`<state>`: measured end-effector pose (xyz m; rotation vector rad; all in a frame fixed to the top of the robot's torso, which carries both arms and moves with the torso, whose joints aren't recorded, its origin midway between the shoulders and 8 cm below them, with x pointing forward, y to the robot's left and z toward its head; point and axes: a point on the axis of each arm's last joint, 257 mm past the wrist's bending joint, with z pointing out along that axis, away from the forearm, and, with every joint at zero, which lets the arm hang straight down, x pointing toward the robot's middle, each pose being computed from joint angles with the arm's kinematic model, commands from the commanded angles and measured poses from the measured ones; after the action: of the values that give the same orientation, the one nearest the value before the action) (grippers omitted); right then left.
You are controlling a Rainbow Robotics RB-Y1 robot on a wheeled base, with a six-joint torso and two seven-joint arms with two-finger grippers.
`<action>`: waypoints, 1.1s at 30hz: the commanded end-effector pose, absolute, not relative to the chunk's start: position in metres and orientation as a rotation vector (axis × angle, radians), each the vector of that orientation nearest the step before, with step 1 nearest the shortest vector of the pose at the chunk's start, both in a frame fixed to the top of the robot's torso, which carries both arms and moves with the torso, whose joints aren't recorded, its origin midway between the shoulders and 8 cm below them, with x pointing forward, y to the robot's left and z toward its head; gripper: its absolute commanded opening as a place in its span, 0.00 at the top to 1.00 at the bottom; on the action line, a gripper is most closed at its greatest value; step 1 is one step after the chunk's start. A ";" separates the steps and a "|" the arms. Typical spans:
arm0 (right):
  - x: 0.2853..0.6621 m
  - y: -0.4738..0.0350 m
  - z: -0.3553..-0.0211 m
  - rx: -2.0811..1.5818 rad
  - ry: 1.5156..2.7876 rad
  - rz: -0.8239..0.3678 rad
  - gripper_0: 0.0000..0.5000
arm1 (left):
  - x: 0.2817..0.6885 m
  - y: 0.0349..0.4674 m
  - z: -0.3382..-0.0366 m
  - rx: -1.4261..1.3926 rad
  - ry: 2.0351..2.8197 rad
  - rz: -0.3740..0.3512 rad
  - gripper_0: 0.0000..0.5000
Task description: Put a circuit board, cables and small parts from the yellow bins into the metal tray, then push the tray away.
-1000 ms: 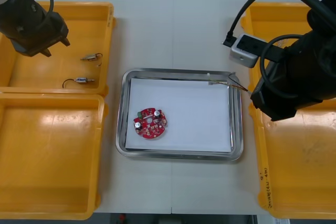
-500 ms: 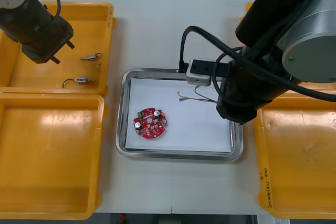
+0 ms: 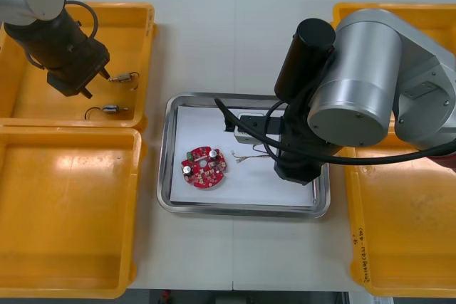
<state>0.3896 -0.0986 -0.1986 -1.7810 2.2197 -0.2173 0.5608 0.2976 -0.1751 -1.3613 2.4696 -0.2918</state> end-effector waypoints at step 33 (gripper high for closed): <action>0.398 -0.088 -0.288 -1.780 2.225 -0.216 1.00 | 0.577 0.259 -0.211 -1.326 2.507 -0.322 0.00</action>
<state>0.4088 -0.0997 -0.2786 -1.7850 2.2217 -0.2484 0.5612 0.2819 -0.2325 -1.3876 2.5155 -0.2694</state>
